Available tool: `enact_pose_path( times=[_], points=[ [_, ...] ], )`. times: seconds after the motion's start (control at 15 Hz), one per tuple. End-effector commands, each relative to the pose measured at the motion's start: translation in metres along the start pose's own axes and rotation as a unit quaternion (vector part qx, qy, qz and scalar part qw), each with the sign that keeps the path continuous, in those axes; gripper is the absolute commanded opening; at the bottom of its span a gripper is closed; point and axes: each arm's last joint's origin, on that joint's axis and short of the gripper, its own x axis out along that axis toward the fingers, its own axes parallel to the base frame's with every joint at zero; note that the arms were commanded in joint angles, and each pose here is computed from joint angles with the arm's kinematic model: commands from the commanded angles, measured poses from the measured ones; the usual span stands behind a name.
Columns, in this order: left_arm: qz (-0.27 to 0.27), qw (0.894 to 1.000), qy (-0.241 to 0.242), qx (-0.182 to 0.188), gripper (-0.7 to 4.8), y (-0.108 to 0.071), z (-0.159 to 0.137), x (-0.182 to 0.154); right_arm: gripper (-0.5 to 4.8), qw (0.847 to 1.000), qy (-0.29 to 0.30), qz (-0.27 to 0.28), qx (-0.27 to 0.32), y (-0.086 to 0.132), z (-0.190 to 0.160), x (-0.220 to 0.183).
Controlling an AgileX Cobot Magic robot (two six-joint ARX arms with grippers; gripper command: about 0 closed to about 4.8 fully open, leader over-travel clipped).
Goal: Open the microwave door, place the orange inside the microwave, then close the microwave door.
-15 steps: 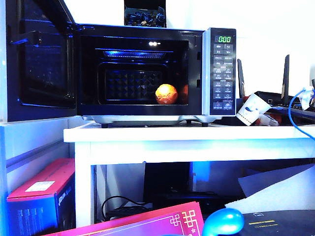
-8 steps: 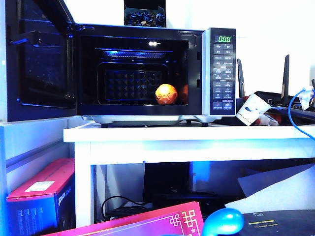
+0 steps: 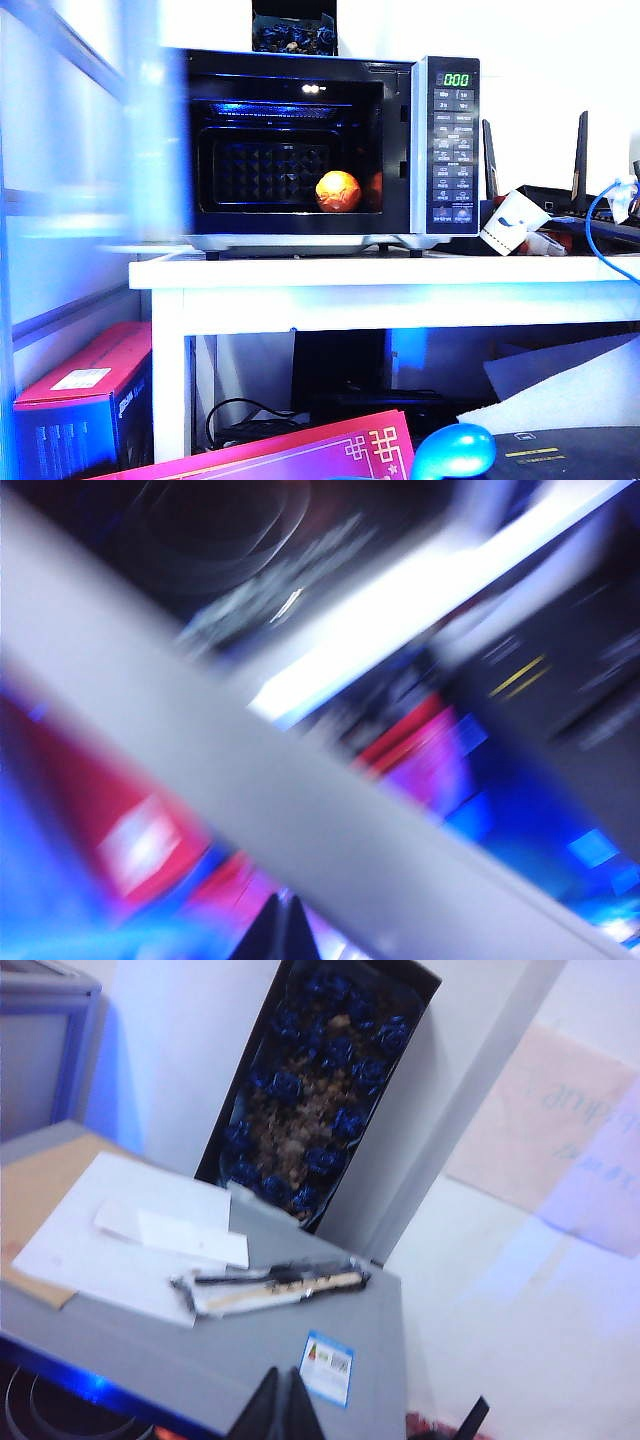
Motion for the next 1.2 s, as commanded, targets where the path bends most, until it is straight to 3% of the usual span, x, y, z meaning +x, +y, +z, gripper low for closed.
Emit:
enact_pose_path(
  times=[0.07, 0.53, 0.8, 1.0, 1.2],
  points=[
    [-0.056, 0.998, -0.025, 0.007, -0.06, -0.001, 0.005, 0.007, -0.05, 0.998, -0.046, -0.018, 0.026, -0.008, 0.013, -0.01],
    [-0.174, 0.984, -0.042, 0.017, -0.06, 0.0, 0.012, 0.039, -0.05, 0.996, -0.077, -0.031, 0.034, -0.014, 0.022, -0.018],
    [-0.186, 0.978, -0.083, 0.035, -0.06, 0.004, 0.023, 0.064, -0.05, 0.995, -0.082, -0.033, 0.036, -0.014, 0.023, -0.018],
    [-0.188, 0.972, -0.124, 0.062, -0.06, -0.003, 0.033, 0.074, -0.05, 0.995, -0.082, -0.033, 0.036, -0.014, 0.023, -0.018],
    [-0.18, 0.966, -0.162, 0.096, -0.06, -0.029, 0.047, 0.098, -0.05, 0.995, -0.084, -0.032, 0.036, -0.014, 0.023, -0.018]
  ],
)
